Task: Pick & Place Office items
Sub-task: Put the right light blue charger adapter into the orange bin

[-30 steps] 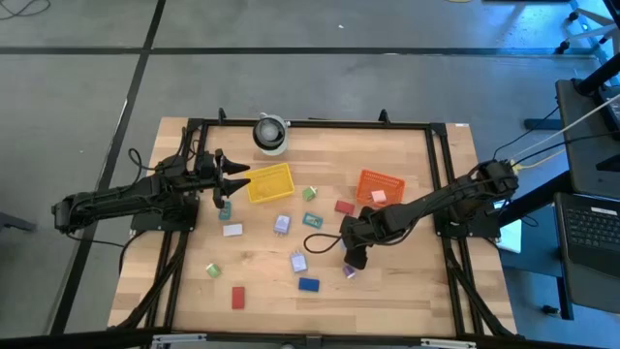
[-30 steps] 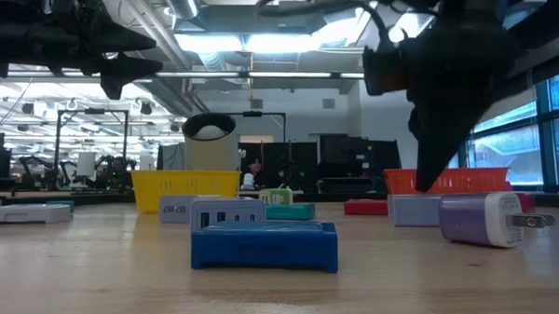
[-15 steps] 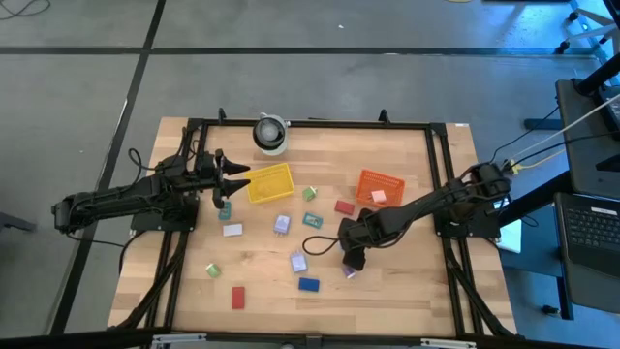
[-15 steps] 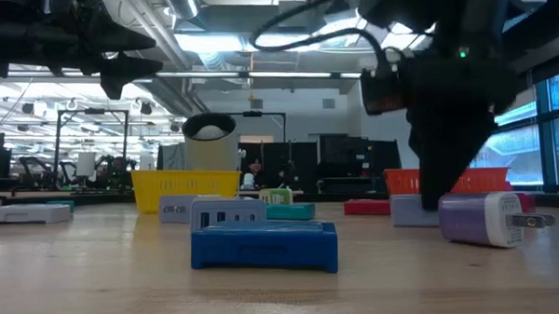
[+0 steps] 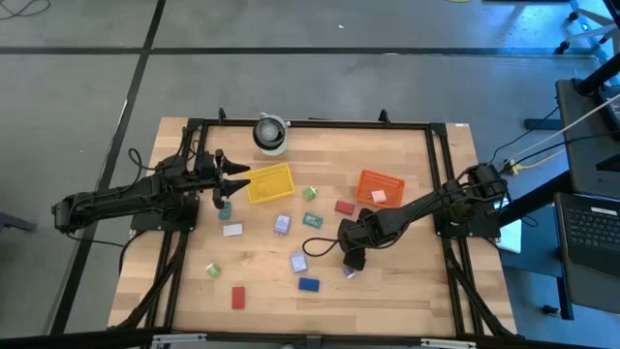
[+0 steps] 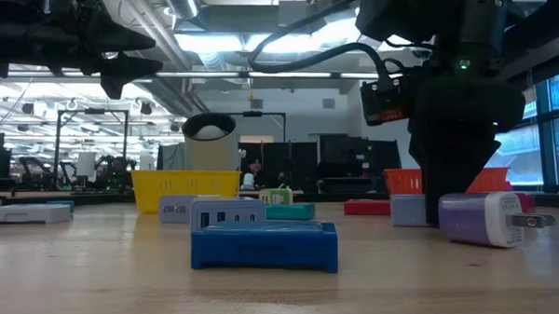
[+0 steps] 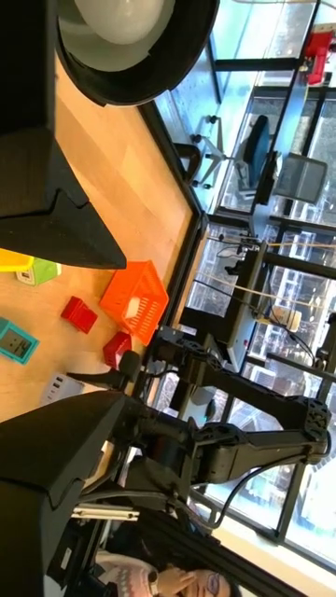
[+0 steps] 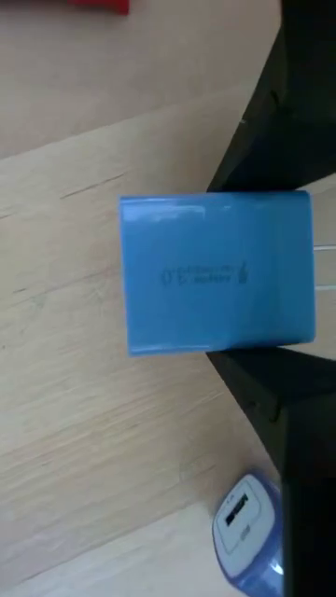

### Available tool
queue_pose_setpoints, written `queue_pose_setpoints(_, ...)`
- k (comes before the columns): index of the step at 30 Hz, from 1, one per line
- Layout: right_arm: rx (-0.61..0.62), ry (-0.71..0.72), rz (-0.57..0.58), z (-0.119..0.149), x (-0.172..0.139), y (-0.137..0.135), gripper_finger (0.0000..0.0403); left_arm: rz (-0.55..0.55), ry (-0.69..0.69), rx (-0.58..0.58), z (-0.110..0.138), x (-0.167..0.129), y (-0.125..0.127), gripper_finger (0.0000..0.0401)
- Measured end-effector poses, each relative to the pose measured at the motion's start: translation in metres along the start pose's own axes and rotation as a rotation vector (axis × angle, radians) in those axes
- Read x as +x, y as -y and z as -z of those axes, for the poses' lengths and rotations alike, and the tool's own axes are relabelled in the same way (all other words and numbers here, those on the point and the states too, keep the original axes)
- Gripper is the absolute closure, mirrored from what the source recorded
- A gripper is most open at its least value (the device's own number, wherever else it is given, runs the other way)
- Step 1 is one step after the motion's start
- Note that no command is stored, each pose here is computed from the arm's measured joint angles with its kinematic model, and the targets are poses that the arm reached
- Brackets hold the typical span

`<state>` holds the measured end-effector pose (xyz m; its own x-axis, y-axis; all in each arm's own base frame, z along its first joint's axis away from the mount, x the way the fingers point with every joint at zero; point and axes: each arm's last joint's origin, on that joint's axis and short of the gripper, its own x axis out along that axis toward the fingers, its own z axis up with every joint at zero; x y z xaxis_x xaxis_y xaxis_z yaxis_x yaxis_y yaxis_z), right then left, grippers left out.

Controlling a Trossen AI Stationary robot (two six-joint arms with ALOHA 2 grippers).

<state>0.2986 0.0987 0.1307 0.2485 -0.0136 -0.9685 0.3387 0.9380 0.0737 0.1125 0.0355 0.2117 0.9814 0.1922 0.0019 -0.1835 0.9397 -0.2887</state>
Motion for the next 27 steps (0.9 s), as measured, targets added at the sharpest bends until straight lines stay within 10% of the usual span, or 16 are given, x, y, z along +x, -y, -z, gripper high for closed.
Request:
queue_pose_setpoints(14,0.008,0.032,-0.001,-0.001,-0.007,0.001,0.0192,0.000,0.000,0.000,0.000,0.000,0.000,0.0179)
queue_pose_setpoints(27,0.083,0.336,0.057,-0.011,-0.096,0.036,0.0192,0.020,0.071,0.015,-0.007,0.000,0.002,0.0179)
